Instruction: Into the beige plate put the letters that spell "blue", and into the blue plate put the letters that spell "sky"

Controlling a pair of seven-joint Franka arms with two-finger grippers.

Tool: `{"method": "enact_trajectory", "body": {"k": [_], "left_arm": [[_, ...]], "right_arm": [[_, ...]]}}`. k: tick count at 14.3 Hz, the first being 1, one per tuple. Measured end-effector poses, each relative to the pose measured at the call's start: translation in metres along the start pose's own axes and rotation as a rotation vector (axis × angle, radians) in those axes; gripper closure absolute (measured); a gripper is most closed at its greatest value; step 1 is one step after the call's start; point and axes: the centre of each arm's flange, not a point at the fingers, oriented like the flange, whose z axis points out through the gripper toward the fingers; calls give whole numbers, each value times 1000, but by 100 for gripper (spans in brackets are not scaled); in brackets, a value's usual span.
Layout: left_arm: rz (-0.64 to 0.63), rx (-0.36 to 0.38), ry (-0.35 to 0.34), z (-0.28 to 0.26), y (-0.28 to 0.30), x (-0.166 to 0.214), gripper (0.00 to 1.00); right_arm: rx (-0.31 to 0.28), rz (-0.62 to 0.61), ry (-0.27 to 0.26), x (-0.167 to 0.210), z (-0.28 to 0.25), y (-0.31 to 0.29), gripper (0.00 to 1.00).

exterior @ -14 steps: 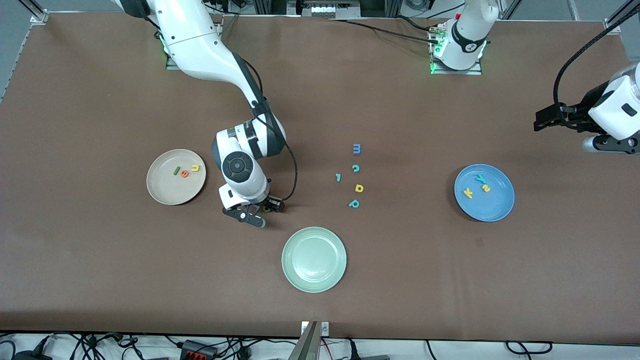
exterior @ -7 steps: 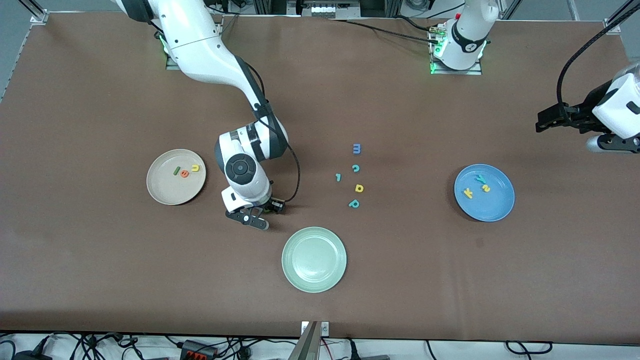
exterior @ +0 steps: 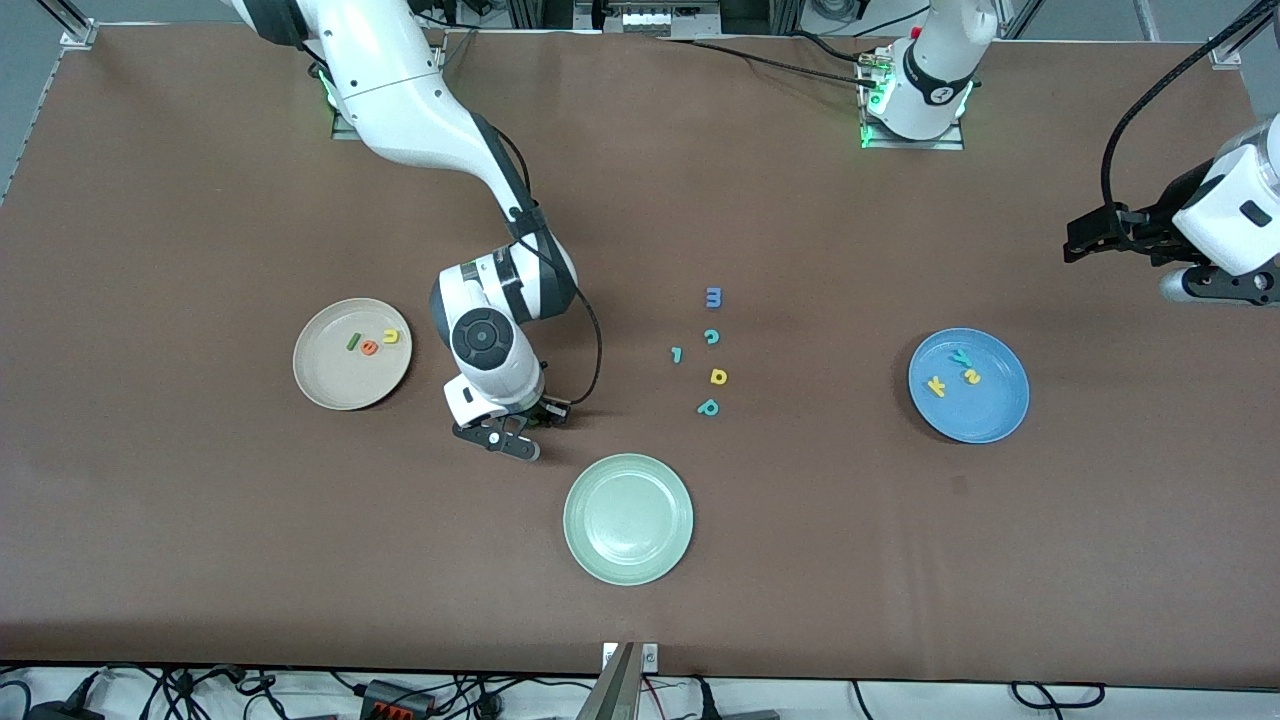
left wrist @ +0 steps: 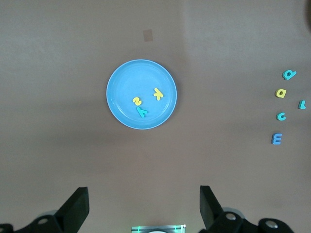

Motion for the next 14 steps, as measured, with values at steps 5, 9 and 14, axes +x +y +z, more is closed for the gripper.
{"method": "enact_trajectory", "body": {"k": [5, 9, 14], "left_arm": [[-3, 0, -2, 0, -2, 0, 0], [-5, -1, -3, 1, -3, 0, 0], [-4, -1, -5, 1, -3, 0, 0]], "right_arm": [[0, -22, 0, 1, -1, 0, 65], [-9, -55, -12, 1, -2, 0, 69], [-74, -149, -139, 14, -27, 27, 69]]}}
